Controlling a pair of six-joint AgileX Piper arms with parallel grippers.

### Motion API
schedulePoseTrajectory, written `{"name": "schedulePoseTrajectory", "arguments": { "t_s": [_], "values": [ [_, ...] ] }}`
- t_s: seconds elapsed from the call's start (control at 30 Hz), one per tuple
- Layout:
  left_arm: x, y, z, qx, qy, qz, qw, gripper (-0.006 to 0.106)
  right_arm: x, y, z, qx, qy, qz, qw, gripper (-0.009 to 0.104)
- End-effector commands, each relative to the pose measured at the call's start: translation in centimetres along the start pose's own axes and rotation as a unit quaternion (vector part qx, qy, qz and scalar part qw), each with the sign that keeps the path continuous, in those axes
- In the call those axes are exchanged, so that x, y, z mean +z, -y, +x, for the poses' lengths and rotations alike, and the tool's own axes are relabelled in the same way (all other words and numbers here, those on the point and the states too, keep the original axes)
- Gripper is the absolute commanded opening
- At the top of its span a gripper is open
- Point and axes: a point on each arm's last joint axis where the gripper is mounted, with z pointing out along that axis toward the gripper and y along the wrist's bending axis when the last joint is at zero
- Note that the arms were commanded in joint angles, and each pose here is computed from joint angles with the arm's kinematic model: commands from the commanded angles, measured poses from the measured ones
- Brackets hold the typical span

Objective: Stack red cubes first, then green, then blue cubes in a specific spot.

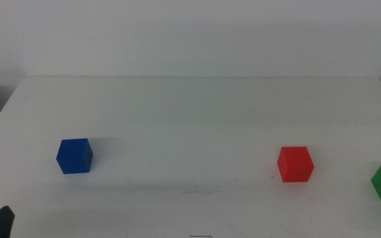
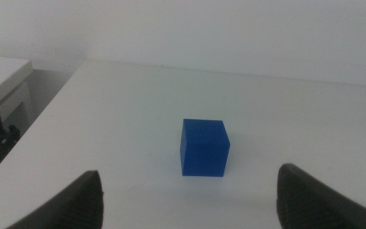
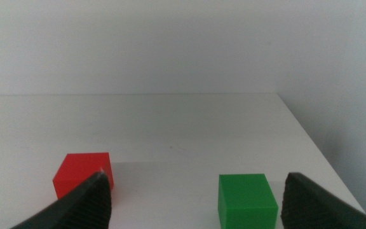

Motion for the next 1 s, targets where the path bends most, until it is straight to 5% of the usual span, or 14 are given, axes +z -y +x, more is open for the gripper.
{"name": "schedulePoseTrajectory", "arguments": {
  "t_s": [0.0, 0.2, 0.43, 0.6, 0.77, 0.97],
  "values": [
    [-0.2, 0.1, -0.9, -0.001, 0.053, 0.008, 0.999, 0.094, -0.4, 0.0, -2.7, -0.002, 0.065, -0.002, 0.998, 0.094],
    [-0.2, 0.1, -0.9, -0.001, 0.053, 0.008, 0.999, 0.094, -0.3, -0.1, -7.6, 0.001, 0.073, -0.002, 0.997, 0.094],
    [-0.2, 0.1, -0.9, -0.001, 0.053, 0.008, 0.999, 0.094, 2.3, -0.1, -13.5, -0.005, -0.020, -0.002, 1.000, 0.094],
    [-0.2, 0.1, -0.9, -0.001, 0.053, 0.008, 0.999, 0.094, 5.0, -1.3, -17.4, -0.013, -0.107, -0.043, 0.993, 0.094],
    [-0.2, 0.1, -0.9, -0.001, 0.053, 0.008, 0.999, 0.094, 8.3, -3.7, -20.9, -0.015, -0.202, -0.095, 0.975, 0.094],
    [-0.2, 0.1, -0.9, -0.001, 0.053, 0.008, 0.999, 0.094, 13.3, -6.9, -22.4, 0.013, -0.341, -0.091, 0.936, 0.094]
  ]
}}
